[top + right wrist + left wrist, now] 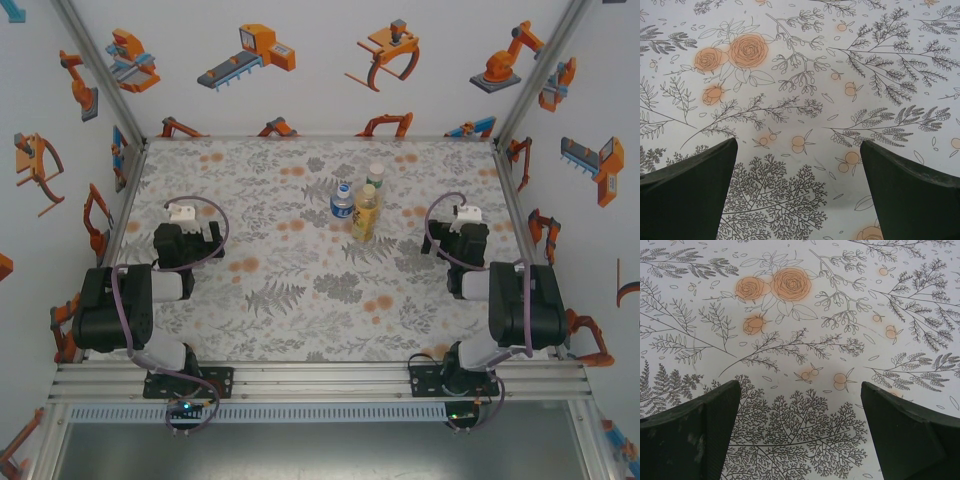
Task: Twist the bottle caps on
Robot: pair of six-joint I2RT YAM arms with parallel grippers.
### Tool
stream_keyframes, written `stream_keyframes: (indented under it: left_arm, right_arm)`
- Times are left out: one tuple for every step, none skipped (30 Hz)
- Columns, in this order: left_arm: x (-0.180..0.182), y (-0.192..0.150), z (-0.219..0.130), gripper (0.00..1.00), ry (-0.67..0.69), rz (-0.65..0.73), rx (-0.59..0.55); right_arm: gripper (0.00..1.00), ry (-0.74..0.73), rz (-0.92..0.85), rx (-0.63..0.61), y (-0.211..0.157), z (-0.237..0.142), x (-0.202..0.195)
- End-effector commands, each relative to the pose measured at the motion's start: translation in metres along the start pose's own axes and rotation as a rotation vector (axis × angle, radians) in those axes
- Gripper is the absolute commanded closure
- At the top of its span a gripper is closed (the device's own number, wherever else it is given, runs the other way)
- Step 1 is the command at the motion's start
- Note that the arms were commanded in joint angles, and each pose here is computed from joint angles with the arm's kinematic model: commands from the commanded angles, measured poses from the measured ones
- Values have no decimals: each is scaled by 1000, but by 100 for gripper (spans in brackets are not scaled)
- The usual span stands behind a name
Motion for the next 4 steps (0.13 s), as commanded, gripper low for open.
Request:
stream_keyframes:
  left_arm:
    - [0, 12, 1, 3, -8, -16, -36]
    - [0, 12, 1, 3, -8, -16, -35]
    - [-1, 12, 2, 3, -8, -16, -35]
    - [0, 13, 1, 3, -7, -16, -36]
  right_arm:
    - [1, 23, 4, -47, 13, 1, 2]
    - [1, 23, 4, -47, 13, 1, 2]
    - [1, 23, 5, -46, 13, 1, 2]
    - [1, 20, 2, -48, 13, 0, 2]
Point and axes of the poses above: each hand's point on the last joint's axis, 136 mm out from that joint toward the fingers, its own z axis out along the fingers, its own x axis along the line the jaws close on, y = z × x, the point moved 4 cm from there along -z, back along the fingers, and after that the axes turned 1 degree about z, right-handed, at the moved point
